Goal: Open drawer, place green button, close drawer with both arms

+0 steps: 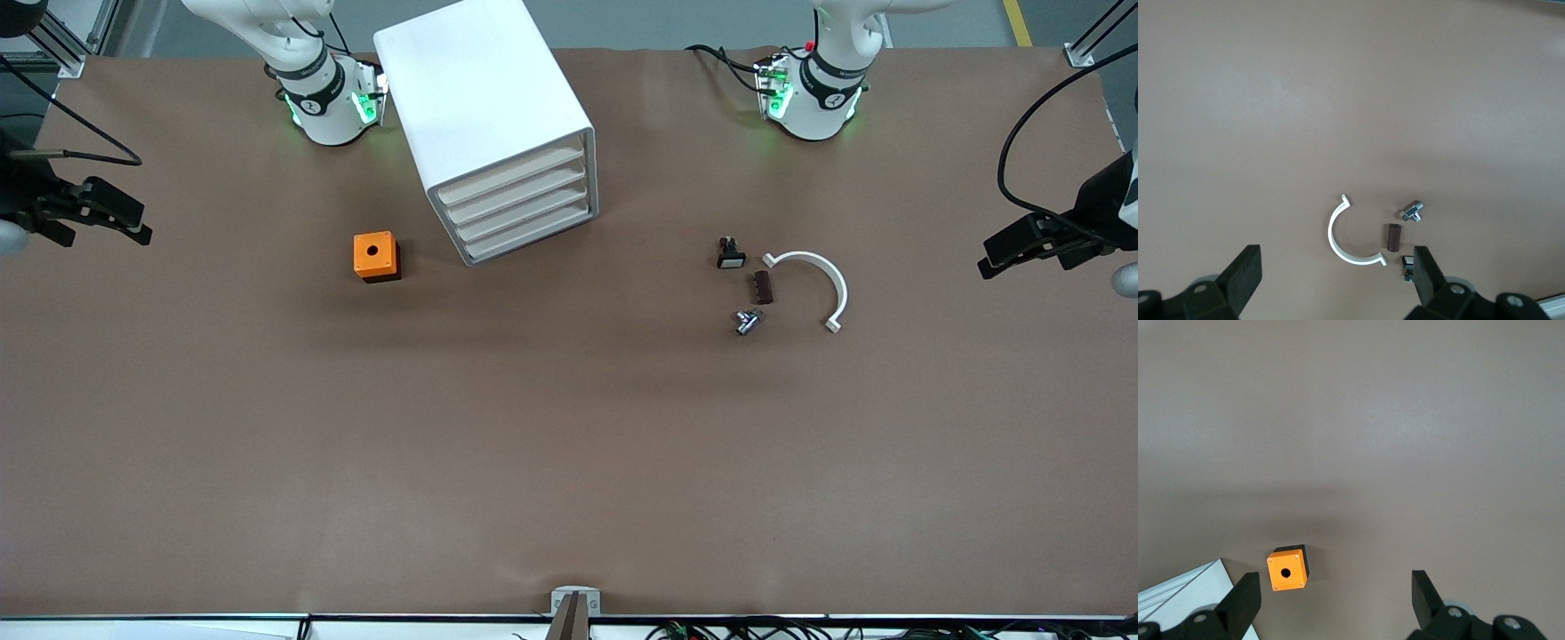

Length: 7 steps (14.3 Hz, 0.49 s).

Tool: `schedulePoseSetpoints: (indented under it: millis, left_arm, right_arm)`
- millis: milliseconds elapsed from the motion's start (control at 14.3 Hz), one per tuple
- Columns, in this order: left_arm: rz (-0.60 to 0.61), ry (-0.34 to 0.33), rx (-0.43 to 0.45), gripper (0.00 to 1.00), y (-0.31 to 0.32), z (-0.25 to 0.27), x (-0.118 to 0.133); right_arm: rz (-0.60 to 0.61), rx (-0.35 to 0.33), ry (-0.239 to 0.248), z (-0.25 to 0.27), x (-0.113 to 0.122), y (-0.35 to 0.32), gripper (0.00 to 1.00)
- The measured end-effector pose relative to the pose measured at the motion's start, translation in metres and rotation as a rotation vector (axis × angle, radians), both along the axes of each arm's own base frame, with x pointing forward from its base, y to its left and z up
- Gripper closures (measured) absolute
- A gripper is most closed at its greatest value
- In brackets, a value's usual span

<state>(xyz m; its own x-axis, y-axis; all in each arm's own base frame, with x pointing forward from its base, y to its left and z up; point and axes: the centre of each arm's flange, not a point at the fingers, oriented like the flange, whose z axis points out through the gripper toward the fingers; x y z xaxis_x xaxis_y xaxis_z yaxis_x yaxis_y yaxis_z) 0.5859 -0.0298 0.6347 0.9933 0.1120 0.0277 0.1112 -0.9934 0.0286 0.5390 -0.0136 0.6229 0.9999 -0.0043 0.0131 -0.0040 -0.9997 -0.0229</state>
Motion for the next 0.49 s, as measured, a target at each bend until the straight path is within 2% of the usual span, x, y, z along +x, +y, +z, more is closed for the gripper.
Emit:
schedulePoseSetpoints:
  millis: [490]
  left_arm:
    - [-0.005, 0.001, 0.000, 0.00, -0.0027, -0.0001, -0.0003]
  right_arm:
    - [0.000, -0.012, 0.000, 0.0001, -0.0001, -0.0014, 0.00]
